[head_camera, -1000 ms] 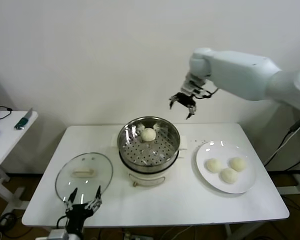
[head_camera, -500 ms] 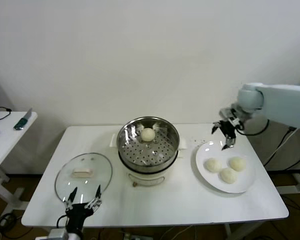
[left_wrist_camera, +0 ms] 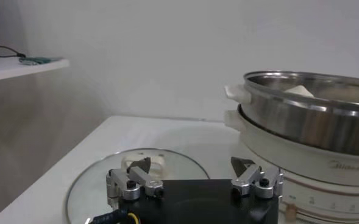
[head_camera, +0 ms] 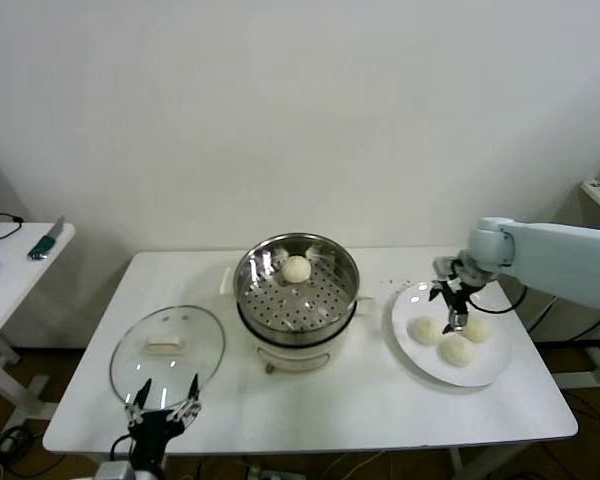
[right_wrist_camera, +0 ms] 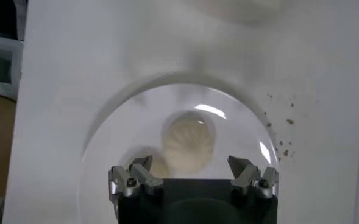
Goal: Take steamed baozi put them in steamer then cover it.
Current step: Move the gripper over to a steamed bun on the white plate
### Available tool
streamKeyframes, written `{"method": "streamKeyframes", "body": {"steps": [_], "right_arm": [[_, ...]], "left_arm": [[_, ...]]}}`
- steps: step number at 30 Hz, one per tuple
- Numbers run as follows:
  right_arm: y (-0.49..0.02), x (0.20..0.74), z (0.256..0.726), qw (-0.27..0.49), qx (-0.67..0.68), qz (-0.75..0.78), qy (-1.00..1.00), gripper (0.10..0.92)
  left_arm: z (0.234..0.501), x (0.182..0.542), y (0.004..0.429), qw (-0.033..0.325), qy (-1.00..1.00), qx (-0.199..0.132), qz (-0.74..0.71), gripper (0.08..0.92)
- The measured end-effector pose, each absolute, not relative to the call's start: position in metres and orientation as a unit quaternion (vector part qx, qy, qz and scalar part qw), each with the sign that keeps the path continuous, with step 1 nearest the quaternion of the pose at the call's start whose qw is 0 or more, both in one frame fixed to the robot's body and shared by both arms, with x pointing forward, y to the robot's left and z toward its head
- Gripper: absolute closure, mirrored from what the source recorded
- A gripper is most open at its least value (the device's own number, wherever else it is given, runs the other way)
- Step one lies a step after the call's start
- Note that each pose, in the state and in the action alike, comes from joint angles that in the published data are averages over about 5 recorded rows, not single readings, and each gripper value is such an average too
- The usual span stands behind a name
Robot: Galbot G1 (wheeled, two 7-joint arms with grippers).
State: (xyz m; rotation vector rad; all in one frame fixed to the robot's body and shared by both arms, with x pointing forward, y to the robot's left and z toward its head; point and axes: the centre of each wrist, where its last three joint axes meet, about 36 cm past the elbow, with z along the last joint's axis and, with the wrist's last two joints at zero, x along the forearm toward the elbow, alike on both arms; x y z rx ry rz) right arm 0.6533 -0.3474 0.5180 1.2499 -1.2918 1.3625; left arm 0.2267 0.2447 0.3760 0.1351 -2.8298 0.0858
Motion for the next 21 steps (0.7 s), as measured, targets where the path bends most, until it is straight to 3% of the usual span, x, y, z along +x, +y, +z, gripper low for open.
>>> {"method": "streamKeyframes", "body": {"steps": [21], "right_arm": [[-0.34, 0.663, 0.461, 0.448, 0.485, 0.536, -0.525, 0.203]], "left_arm": [[0.374, 0.223, 0.245, 0.156, -0.986, 0.05, 0.031, 0.177]]}}
